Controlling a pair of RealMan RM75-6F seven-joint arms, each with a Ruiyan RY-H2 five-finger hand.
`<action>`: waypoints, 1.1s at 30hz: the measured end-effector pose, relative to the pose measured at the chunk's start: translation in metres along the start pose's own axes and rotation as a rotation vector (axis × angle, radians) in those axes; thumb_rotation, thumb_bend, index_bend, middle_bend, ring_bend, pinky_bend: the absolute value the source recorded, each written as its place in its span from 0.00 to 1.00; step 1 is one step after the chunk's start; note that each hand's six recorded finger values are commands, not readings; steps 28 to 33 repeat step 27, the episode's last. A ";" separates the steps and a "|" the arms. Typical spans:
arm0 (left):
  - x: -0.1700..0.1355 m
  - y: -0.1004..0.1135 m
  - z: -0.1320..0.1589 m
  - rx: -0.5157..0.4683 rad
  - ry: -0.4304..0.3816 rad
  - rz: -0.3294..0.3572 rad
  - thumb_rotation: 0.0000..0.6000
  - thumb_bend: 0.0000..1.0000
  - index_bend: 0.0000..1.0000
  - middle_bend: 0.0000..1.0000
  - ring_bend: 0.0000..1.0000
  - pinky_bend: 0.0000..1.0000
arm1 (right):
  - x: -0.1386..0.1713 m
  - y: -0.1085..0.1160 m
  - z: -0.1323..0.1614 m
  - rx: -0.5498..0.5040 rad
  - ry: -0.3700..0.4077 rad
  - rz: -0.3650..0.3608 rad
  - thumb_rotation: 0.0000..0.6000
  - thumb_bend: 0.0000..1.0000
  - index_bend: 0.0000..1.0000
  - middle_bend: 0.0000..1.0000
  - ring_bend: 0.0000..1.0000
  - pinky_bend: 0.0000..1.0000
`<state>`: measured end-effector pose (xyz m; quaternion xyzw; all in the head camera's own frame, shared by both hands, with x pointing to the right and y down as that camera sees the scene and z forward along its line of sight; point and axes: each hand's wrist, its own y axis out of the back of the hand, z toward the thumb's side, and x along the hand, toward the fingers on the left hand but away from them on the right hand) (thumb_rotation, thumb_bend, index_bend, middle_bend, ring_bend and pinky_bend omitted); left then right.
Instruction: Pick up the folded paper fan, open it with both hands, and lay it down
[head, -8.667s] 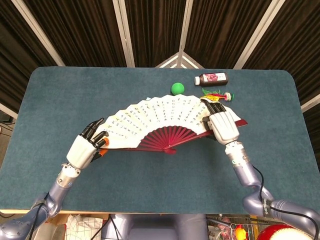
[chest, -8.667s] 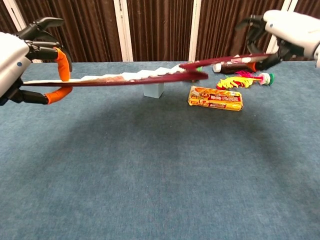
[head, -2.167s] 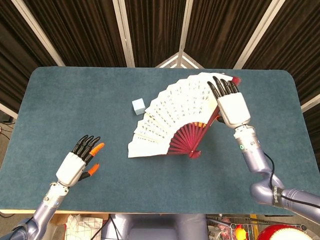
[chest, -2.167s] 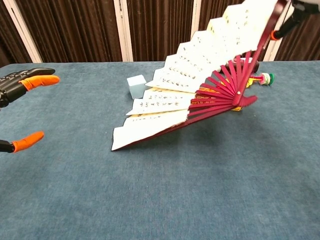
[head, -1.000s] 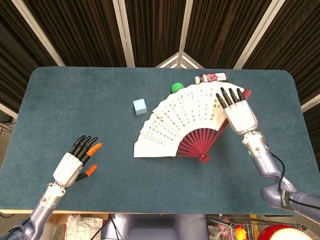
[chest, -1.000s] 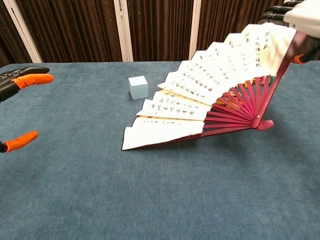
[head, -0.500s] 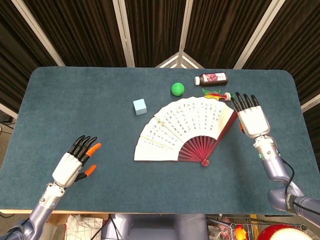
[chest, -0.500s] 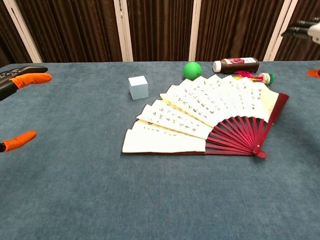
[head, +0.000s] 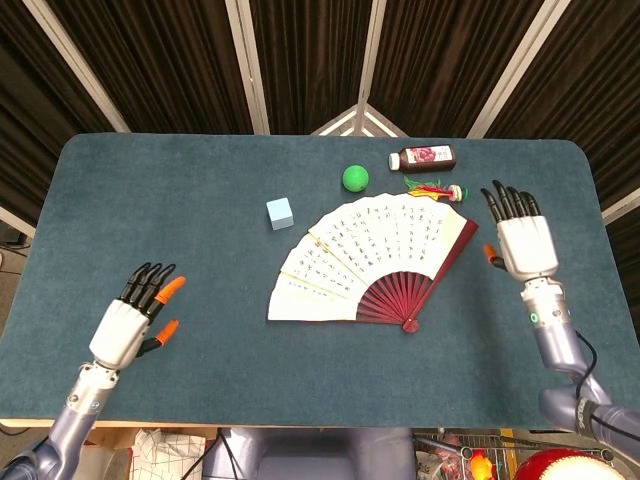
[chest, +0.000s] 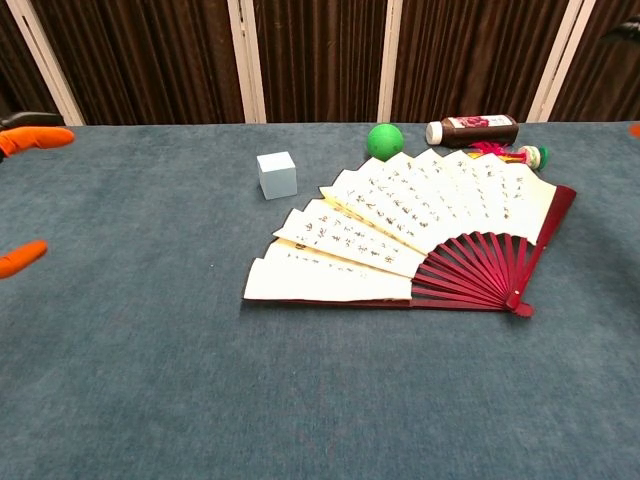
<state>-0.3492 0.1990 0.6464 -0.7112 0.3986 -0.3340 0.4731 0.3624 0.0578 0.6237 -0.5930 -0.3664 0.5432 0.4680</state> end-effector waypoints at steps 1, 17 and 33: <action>-0.001 0.002 -0.003 0.011 0.019 -0.002 1.00 0.47 0.13 0.00 0.00 0.00 | 0.005 0.002 0.001 -0.041 -0.001 -0.010 1.00 0.32 0.06 0.04 0.12 0.15; -0.046 0.062 -0.035 0.212 0.362 -0.195 1.00 0.47 0.10 0.00 0.00 0.00 | 0.134 0.014 -0.015 -0.329 -0.061 -0.057 1.00 0.32 0.06 0.04 0.12 0.15; -0.065 0.090 -0.052 0.203 0.429 -0.199 1.00 0.47 0.10 0.00 0.00 0.00 | 0.178 0.021 -0.029 -0.208 -0.069 -0.121 1.00 0.32 0.06 0.04 0.12 0.15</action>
